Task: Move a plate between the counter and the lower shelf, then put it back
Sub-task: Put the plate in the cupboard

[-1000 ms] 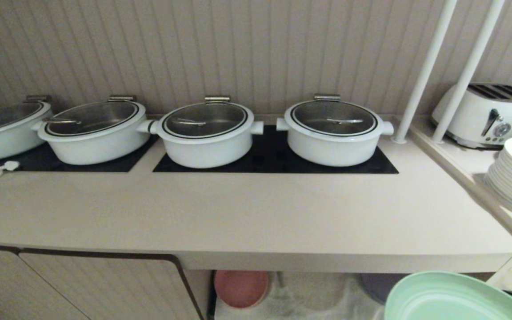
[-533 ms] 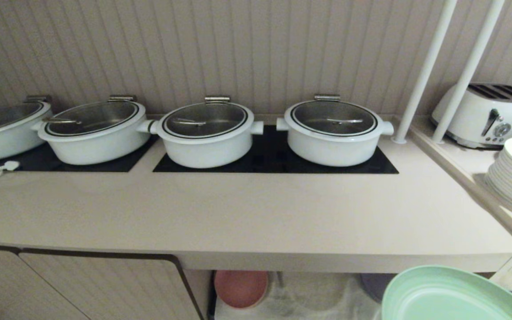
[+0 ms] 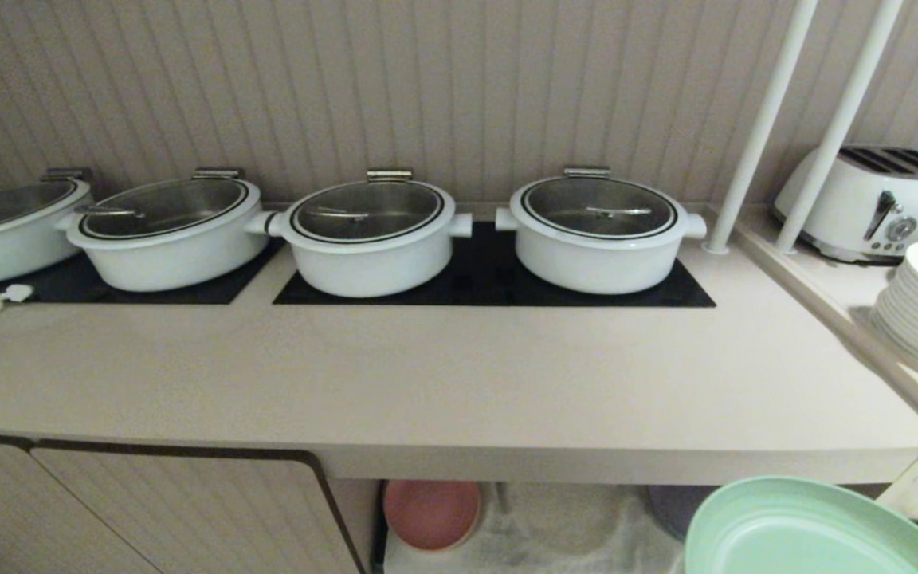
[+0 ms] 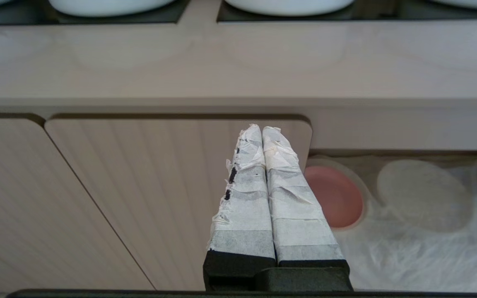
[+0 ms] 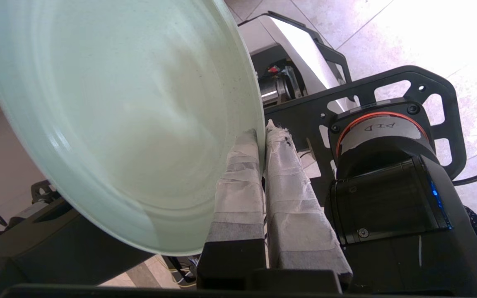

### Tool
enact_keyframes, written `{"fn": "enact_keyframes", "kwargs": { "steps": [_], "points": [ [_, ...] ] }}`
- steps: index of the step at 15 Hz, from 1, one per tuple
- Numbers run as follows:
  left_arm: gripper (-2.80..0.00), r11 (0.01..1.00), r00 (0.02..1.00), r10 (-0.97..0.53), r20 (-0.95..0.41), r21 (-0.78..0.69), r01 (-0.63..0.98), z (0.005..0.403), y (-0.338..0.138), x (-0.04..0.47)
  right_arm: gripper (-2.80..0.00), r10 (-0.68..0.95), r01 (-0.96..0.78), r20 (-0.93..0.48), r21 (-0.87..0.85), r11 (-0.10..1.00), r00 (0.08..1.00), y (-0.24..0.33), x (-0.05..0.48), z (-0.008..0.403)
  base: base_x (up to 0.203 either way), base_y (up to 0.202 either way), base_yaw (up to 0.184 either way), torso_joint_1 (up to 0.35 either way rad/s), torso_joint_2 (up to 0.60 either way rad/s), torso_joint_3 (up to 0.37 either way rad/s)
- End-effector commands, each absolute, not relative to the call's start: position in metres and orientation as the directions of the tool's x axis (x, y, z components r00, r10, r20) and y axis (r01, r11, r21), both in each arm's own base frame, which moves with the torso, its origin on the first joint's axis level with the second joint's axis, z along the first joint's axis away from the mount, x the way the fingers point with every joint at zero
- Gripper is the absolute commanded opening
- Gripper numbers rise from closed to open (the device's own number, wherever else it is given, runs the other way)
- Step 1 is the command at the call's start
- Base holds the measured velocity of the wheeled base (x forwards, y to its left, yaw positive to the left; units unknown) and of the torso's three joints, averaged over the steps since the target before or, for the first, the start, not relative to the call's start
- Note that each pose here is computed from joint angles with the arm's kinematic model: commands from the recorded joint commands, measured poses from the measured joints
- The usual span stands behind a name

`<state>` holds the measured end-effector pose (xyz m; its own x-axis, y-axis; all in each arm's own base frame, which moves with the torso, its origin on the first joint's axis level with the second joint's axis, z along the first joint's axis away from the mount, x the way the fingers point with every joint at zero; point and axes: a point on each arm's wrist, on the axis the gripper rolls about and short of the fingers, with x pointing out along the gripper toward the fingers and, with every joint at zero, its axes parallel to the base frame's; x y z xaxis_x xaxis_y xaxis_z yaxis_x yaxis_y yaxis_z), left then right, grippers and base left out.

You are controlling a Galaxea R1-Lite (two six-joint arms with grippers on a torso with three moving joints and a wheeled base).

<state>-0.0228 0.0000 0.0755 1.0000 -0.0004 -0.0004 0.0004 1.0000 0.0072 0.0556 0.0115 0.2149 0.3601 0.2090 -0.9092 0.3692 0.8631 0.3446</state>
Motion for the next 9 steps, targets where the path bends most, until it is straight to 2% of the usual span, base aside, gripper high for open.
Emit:
{"fn": "enact_keyframes", "kwargs": {
  "steps": [1,9],
  "points": [
    [-2.80,1.000,1.000,0.000,0.000,0.006,0.000,0.0755,0.0000,-0.0228,-2.80,0.208,0.376,-0.912,0.342,0.861,0.352,0.0114,0.0559,0.2145,0.000,0.000,0.000,-0.144,0.30,0.154],
    [-2.80,1.000,1.000,0.000,0.000,0.007,0.000,0.0755,0.0000,-0.0228,-2.80,0.209,0.376,-0.912,0.343,0.861,0.354,0.0114,0.0555,0.2148,0.000,0.000,0.000,-0.153,0.33,0.174]
  ]
}}
